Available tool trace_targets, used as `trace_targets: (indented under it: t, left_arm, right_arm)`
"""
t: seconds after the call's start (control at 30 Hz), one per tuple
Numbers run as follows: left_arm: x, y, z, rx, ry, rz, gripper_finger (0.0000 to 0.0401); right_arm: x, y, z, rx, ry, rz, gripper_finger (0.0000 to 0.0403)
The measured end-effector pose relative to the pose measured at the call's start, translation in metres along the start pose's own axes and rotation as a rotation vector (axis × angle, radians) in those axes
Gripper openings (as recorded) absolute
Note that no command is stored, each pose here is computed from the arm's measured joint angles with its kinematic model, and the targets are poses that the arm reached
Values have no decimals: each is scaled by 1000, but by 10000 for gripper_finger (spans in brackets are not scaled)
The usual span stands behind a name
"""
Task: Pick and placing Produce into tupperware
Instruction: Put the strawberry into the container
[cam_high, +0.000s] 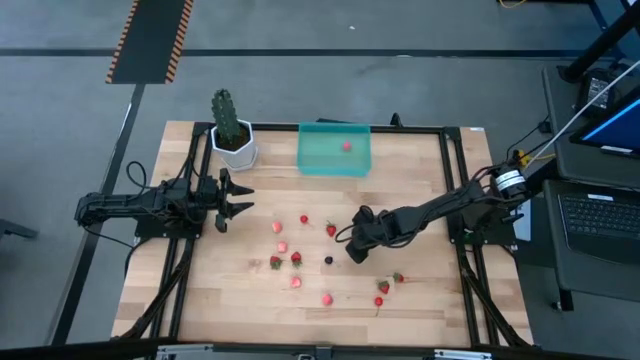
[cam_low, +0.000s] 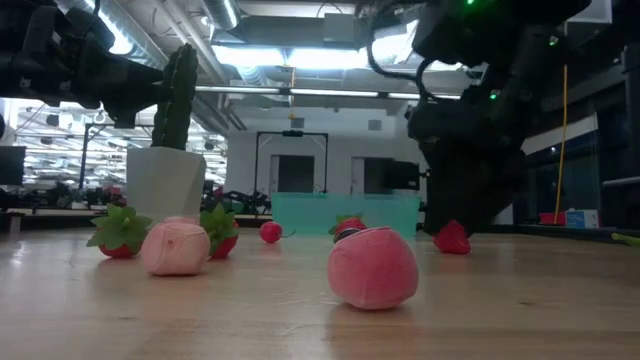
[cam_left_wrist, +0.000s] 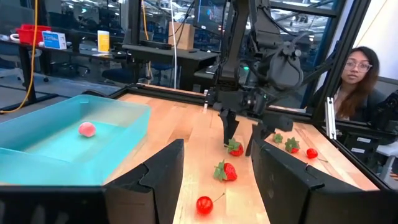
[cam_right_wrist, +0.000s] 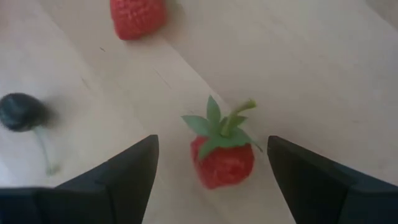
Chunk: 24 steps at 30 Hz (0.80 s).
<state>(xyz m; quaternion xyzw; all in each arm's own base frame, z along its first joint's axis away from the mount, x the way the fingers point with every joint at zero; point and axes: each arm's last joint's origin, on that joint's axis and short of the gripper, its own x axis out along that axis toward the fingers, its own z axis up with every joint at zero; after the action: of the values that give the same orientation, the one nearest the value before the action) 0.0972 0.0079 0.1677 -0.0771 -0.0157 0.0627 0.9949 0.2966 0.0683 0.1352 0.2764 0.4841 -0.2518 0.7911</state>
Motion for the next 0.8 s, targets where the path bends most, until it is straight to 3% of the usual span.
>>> trace_targets:
  t: [0.37, 0.8]
  left_arm:
    - [0, 0, 0, 0, 0, 0, 181]
    - [0, 0, 0, 0, 0, 0, 181]
  right_arm:
    - [7, 5, 4, -7, 27, -47, 297]
    - [6, 3, 3, -9, 42, -69, 201]
